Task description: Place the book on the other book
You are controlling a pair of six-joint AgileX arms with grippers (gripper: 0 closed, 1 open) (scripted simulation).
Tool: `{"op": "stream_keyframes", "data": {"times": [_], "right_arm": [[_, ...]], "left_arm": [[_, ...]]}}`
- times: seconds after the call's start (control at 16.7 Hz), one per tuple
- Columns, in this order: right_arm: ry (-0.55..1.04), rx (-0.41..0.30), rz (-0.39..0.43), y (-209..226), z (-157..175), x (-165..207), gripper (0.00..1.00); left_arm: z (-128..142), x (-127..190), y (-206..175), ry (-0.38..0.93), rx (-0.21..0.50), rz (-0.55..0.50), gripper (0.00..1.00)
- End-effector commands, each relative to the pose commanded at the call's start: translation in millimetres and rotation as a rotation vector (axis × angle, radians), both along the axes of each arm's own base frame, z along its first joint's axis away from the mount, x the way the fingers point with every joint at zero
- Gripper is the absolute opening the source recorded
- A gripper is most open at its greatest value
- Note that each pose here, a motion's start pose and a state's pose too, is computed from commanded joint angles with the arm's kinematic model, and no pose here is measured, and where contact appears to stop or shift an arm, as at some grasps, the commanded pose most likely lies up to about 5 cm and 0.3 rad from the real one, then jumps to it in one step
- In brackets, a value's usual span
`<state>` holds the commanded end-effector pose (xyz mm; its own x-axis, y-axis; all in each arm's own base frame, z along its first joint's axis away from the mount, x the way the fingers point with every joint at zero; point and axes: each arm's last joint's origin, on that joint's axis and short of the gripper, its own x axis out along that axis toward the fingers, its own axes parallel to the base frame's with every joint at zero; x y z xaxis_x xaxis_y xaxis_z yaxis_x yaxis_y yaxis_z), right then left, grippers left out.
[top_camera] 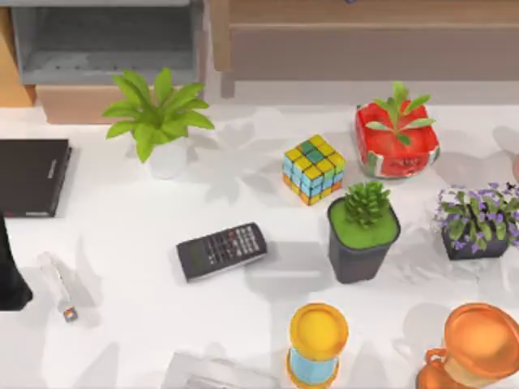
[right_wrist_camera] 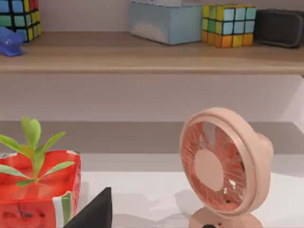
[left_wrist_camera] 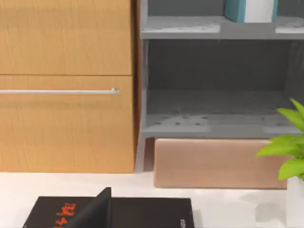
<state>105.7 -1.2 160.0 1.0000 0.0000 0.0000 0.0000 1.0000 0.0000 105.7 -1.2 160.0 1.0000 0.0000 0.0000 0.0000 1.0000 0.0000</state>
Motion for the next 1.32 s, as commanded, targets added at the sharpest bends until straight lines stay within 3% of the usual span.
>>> {"op": "stream_keyframes", "data": {"times": [0.3, 0.6, 0.78, 1.32], "right_arm": [[0.000, 0.000, 0.000, 0, 0, 0, 1.00], [0.000, 0.000, 0.000, 0, 0, 0, 1.00], [0.000, 0.000, 0.000, 0, 0, 0, 1.00], [0.000, 0.000, 0.000, 0, 0, 0, 1.00]], "left_arm": [[11, 1, -1, -0.009, 0.000, -0.002, 1.00], [62, 18, -4, -0.030, -0.007, -0.007, 1.00], [92, 44, -8, -0.004, -0.011, -0.010, 1.00], [137, 141, -26, 0.016, -0.014, -0.012, 1.00]]}}
